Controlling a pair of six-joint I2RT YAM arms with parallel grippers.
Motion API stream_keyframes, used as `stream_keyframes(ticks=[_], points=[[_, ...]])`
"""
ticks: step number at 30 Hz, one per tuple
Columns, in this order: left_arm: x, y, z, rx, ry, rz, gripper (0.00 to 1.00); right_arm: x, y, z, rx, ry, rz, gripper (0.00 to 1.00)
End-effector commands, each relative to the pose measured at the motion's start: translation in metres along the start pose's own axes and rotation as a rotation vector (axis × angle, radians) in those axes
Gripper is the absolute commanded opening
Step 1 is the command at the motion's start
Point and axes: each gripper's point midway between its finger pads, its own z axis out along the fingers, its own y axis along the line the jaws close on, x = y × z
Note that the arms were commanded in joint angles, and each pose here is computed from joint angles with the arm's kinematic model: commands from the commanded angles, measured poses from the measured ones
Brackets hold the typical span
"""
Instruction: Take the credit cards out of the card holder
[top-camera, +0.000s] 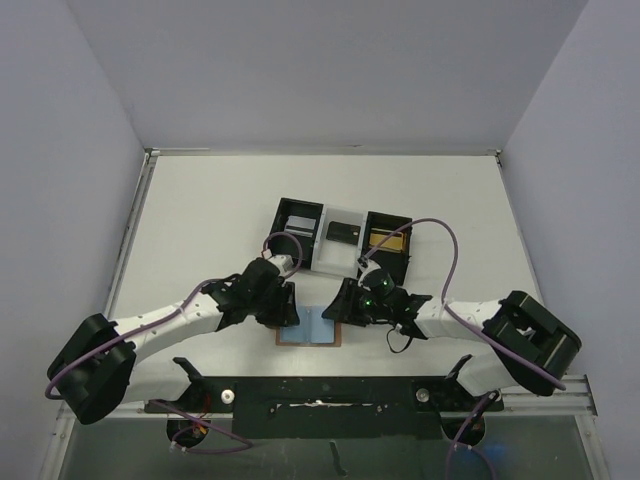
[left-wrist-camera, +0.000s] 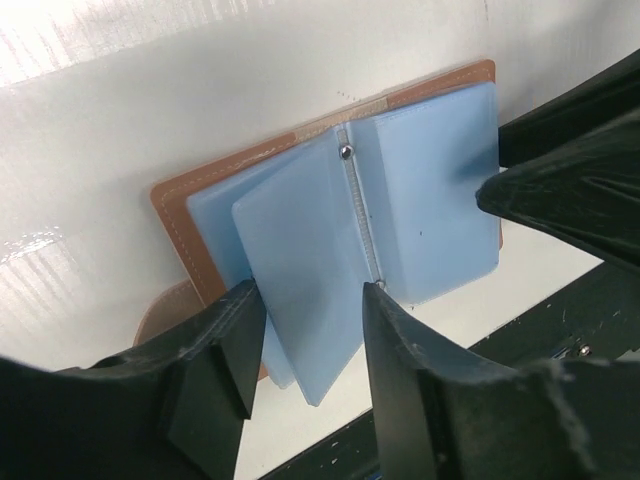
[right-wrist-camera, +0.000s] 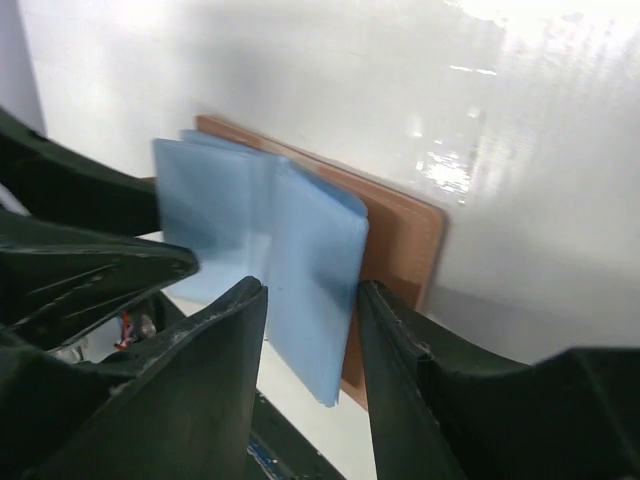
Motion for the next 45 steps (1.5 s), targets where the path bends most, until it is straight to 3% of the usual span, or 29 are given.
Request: stream_keyframes(ticks=[1, 11, 15, 20, 24, 30, 39, 45], points=[[-0.013, -0.008, -0.009, 0.003, -0.033, 0.012, 0.44, 0.004, -0.01, 0.006, 0.055, 0.016, -0.019, 0.39], [0.0, 0.004, 0.004, -0.052, 0.007, -0.041, 0.46, 0.012, -0.018, 0.015, 0.084, 0.039, -0.002, 0.2], [-0.012, 0.0, -0.006, -0.057, -0.031, -0.031, 0.54, 0.012, -0.021, 0.015, 0.089, 0.033, 0.007, 0.13], [-0.028, -0.001, -0.023, -0.08, -0.111, -0.038, 0.57, 0.01, -0.02, 0.014, 0.088, 0.022, 0.001, 0.06], [-0.033, 0.002, -0.028, -0.081, -0.159, -0.064, 0.6, 0.008, -0.018, 0.012, 0.085, 0.017, -0.015, 0.05], [-0.026, -0.005, -0.014, -0.029, -0.128, -0.105, 0.59, 0.006, -0.013, 0.013, 0.071, 0.01, -0.021, 0.05], [-0.026, 0.017, -0.015, -0.152, -0.135, -0.118, 0.6, 0.004, -0.012, 0.012, 0.069, 0.005, -0.021, 0.06], [-0.017, 0.014, -0.006, -0.101, -0.119, -0.131, 0.55, 0.005, -0.011, 0.013, 0.066, 0.009, -0.021, 0.06]])
